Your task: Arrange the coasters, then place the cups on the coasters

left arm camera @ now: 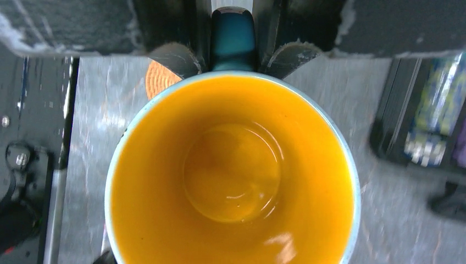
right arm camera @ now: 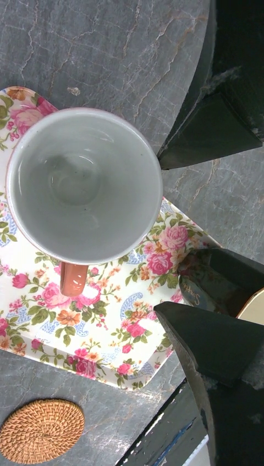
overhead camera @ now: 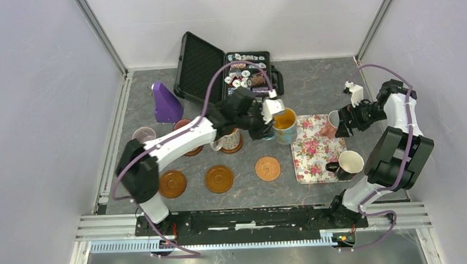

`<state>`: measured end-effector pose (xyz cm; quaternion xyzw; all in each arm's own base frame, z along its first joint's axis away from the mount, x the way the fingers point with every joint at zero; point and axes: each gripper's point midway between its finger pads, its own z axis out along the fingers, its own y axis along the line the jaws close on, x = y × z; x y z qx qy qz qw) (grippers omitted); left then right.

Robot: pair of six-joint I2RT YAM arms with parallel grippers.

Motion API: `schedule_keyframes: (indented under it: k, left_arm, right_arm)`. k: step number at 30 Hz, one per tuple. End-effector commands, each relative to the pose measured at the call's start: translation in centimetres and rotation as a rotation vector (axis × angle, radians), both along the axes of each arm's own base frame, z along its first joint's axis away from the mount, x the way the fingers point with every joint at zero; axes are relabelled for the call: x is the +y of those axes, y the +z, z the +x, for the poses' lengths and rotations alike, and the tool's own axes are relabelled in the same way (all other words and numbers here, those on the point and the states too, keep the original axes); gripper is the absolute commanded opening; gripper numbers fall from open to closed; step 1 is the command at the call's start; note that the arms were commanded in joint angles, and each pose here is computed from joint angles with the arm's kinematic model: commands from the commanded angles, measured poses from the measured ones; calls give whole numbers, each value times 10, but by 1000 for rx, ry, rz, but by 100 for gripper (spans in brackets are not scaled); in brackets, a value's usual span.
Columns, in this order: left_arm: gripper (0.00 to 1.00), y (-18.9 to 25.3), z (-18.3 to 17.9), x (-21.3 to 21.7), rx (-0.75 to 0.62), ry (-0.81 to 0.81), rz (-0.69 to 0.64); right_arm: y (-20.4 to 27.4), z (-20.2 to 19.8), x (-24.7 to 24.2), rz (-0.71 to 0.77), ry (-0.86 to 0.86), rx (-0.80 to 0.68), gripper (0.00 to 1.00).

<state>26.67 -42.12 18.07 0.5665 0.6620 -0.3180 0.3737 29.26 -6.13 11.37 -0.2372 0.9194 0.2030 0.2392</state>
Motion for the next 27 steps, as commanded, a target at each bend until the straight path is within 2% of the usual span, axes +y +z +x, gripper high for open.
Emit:
schedule_keyframes:
  k: [1,7,16,21,27]
  left_arm:
    - [2,48,-19,48,-132,-48,-74]
    - [2,22,-51,128,-121,40,4]
    - [2,-9,-75,203,-123,316,49]
    - [2,-28,-95,234,-153,305,132]
    - [2,-51,-107,247,-130,273,206]
  right_arm:
    - [20,8,1,-12,2,-64,98]
    - [22,11,-3,-29,-18,-70,98]
    - [21,17,-6,-31,-53,-69,98]
    - [17,19,-7,-31,-64,-63,98]
    - [15,20,-8,-35,-69,-60,98]
